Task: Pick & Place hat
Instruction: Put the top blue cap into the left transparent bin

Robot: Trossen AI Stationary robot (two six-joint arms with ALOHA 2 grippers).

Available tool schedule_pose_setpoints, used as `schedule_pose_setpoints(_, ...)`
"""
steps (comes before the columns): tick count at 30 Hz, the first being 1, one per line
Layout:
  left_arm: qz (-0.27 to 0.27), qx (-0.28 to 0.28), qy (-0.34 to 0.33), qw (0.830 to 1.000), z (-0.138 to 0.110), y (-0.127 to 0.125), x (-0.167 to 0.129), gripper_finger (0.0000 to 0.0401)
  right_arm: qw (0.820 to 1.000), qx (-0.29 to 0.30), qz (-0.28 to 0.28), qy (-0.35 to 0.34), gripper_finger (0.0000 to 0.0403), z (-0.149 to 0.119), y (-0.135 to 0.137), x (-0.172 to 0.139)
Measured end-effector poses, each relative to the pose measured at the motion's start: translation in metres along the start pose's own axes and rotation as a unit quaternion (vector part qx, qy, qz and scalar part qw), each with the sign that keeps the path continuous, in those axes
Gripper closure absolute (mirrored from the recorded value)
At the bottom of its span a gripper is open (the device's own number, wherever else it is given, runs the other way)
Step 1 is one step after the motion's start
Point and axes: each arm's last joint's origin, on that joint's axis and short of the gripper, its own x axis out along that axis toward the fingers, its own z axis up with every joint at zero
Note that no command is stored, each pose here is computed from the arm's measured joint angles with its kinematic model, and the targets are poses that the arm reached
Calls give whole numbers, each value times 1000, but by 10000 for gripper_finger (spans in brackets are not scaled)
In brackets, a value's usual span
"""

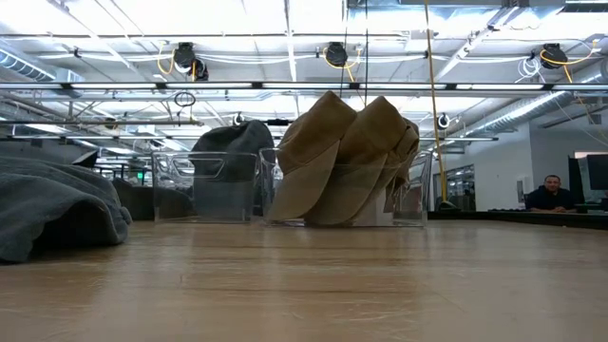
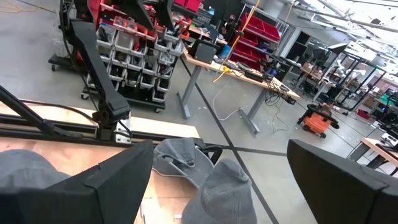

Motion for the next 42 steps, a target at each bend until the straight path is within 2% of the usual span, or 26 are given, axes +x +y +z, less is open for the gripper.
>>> schedule_pose_setpoints(5, 28, -25, 19, 999, -1, 2, 9, 20, 1000, 0, 0, 0, 44, 0, 0, 0)
schedule_pose_setpoints(9, 58, -23, 45, 997, -2, 4, 21, 20, 1000, 0, 0, 0, 44, 0, 0, 0)
schedule_pose_setpoints(16, 80, -5, 124, 989, -4, 6, 60, 20, 1000, 0, -3, 1, 44, -1, -2, 1)
schedule_pose_setpoints(21, 80, 4, 186, 979, -10, 6, 99, 20, 1000, 0, -7, 3, 44, -1, -4, 2)
schedule_pose_setpoints(33, 83, -3, 275, 958, -53, 6, 202, 20, 1000, -29, -6, 4, 44, -1, -3, 2)
schedule_pose_setpoints(38, 65, -16, 304, 950, -82, 3, 232, 20, 999, -36, -2, 15, 44, -4, -3, 2)
schedule_pose_setpoints(42, 72, -11, 321, 944, -105, 2, 248, 20, 998, -49, 2, 26, 44, -6, -2, 2)
